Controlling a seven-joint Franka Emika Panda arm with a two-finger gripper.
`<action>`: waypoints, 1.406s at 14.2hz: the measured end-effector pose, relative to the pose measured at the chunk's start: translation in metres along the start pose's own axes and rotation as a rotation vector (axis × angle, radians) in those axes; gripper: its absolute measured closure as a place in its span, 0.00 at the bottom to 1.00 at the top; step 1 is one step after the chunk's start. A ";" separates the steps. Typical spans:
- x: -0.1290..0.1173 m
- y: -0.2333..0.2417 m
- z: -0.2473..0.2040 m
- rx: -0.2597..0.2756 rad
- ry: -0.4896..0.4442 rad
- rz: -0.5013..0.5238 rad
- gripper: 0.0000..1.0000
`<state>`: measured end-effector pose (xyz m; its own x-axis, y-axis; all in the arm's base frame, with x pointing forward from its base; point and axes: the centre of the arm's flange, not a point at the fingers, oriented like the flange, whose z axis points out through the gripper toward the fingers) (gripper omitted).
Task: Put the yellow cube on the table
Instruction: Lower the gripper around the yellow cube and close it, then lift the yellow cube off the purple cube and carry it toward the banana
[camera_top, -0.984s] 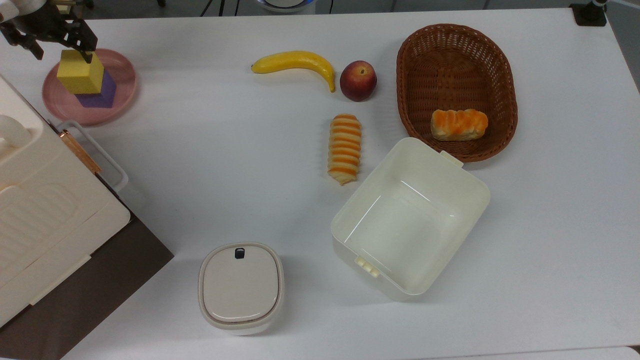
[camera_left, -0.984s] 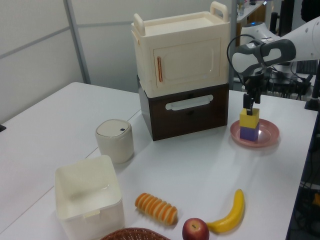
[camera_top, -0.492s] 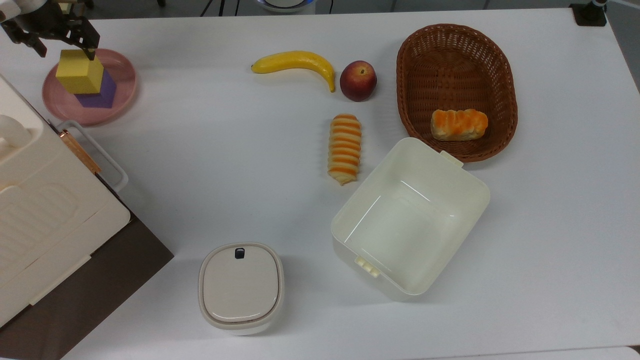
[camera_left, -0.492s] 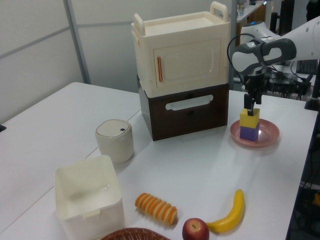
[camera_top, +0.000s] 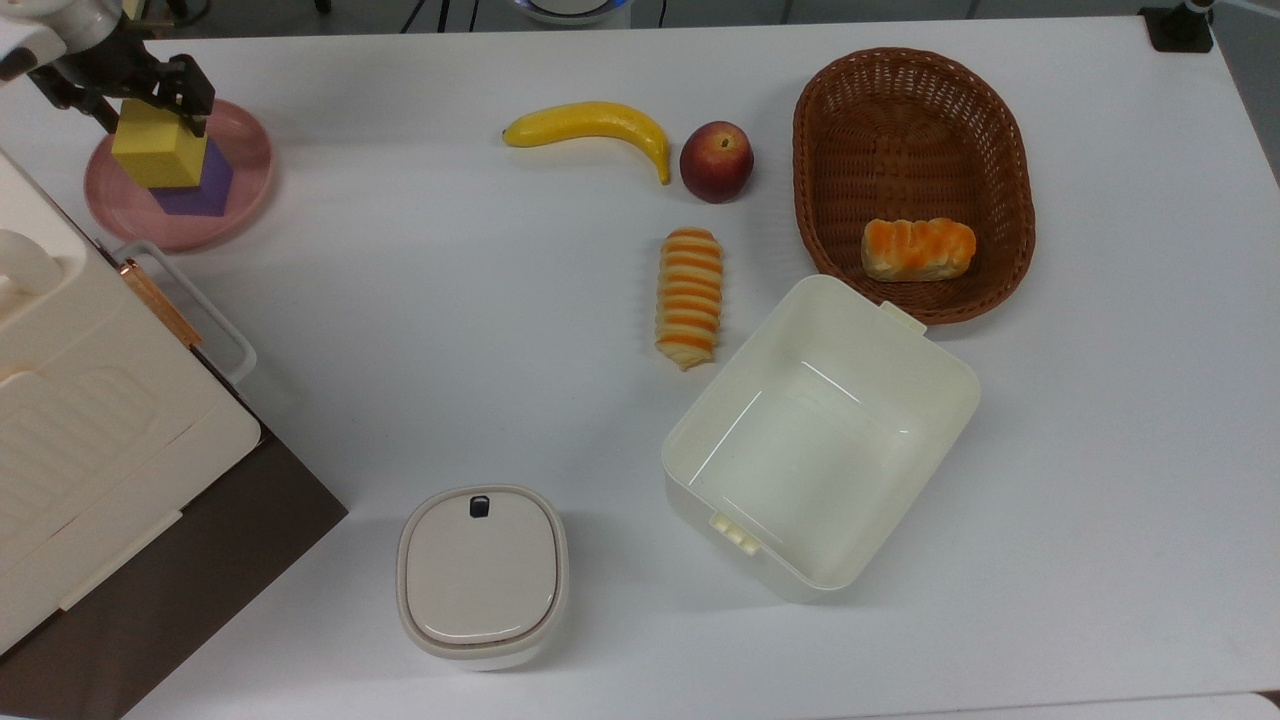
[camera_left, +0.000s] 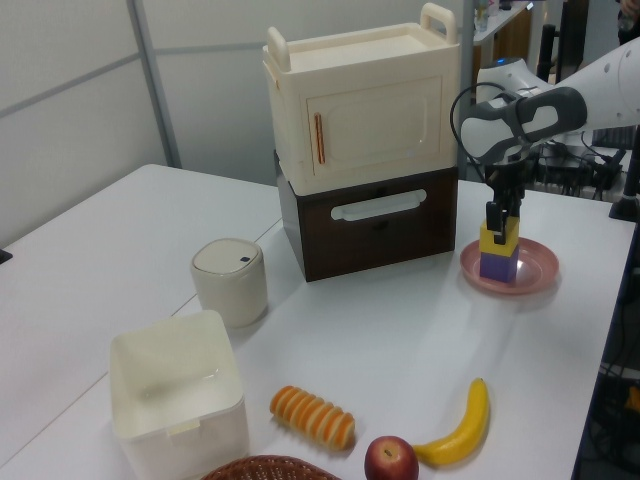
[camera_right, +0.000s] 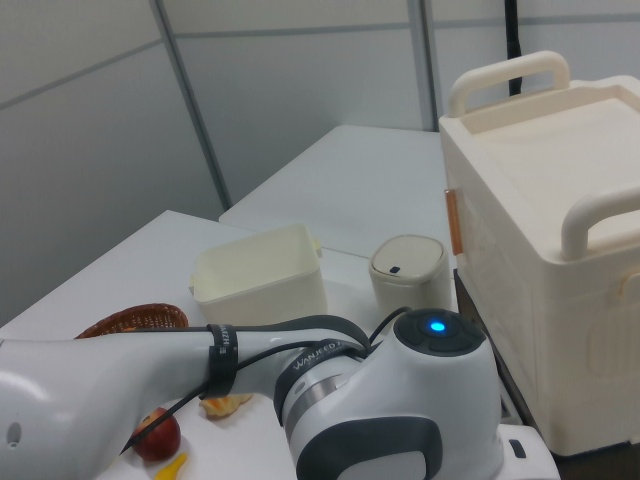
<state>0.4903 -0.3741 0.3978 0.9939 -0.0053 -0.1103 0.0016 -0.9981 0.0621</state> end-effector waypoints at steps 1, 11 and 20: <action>0.000 0.000 0.001 0.001 -0.002 -0.001 0.17; 0.012 -0.024 -0.027 0.006 0.008 -0.046 0.42; 0.073 -0.170 -0.092 -0.005 0.031 -0.121 0.42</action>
<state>0.5724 -0.1991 0.4708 0.9893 0.1176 -0.0869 0.1226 -0.9909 0.0551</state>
